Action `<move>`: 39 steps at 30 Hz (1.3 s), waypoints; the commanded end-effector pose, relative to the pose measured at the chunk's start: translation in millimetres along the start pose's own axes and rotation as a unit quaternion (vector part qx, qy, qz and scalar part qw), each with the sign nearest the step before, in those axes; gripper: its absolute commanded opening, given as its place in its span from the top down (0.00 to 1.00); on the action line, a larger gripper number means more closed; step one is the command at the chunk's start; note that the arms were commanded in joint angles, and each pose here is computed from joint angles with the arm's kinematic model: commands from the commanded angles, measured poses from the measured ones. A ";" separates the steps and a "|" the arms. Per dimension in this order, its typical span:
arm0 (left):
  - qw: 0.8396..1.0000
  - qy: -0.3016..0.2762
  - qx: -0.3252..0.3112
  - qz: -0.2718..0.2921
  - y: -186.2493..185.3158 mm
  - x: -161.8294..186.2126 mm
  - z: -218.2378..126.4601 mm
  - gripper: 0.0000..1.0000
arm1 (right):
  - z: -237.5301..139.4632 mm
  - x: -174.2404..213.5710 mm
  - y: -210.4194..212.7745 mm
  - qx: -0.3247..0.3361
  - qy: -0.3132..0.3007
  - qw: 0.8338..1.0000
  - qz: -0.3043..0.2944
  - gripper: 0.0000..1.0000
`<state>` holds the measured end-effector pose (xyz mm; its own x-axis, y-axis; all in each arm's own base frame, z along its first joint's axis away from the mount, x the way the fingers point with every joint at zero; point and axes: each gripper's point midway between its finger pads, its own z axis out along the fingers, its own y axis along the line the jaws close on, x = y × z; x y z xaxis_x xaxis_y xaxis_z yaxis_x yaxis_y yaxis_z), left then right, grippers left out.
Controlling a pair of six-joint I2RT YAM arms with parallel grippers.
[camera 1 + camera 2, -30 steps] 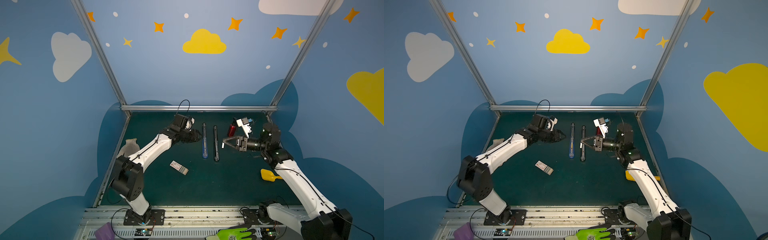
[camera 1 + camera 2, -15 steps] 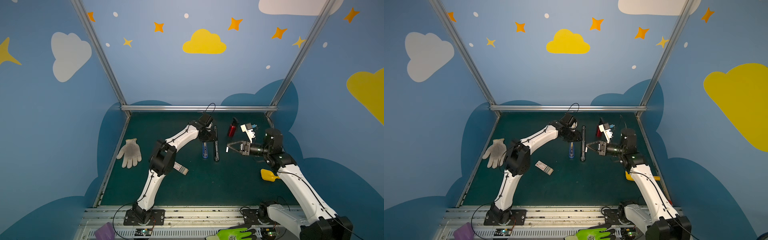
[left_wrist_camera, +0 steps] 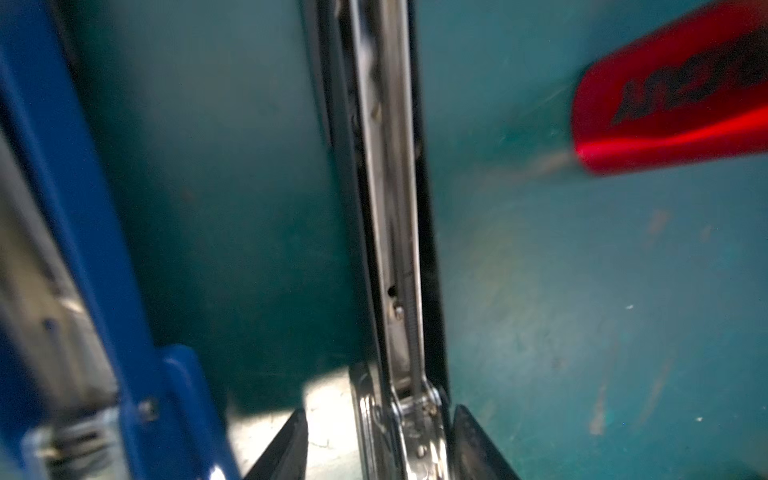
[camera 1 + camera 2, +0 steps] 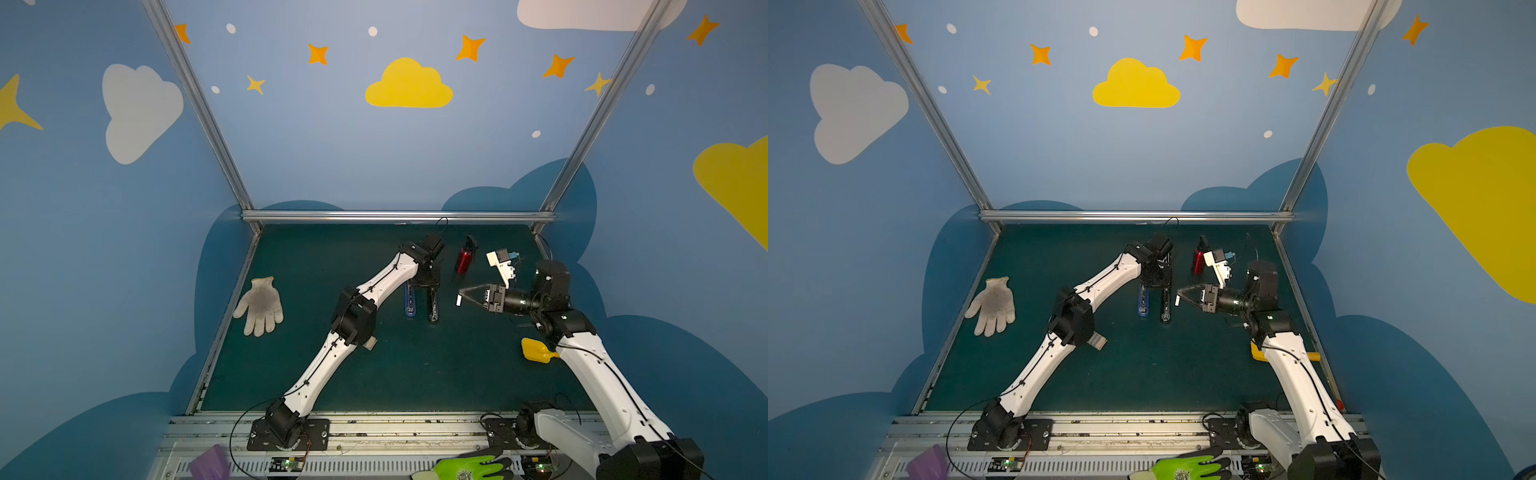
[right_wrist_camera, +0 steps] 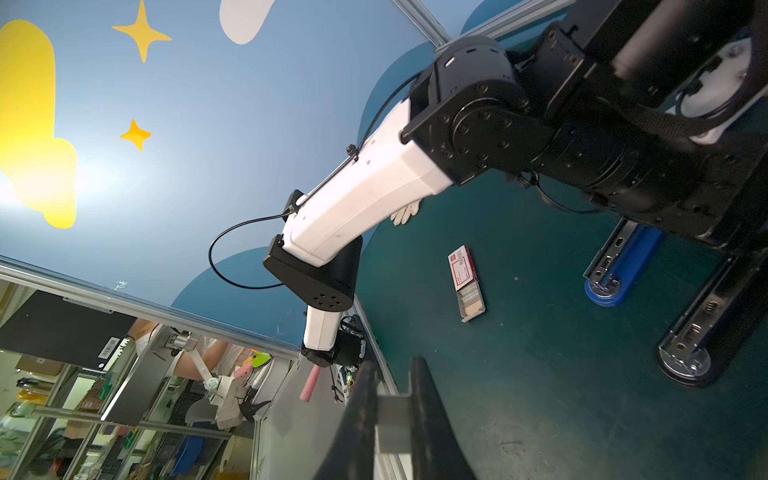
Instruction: Load the staples into the stapler
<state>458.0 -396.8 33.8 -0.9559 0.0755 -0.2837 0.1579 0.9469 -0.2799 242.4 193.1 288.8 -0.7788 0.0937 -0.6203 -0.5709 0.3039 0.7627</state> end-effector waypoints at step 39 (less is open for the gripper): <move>0.990 0.088 -0.095 -0.058 78.0 90.8 -12.7 0.87 | 3.3 -5.2 -4.9 -0.018 -0.004 1.000 0.008 0.86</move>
<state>423.3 -283.4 29.6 -0.9685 -0.0266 -0.2476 -0.0095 0.9975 -0.0699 250.3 194.6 286.4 -0.7988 0.1076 -0.5919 -0.5481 0.2755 0.7898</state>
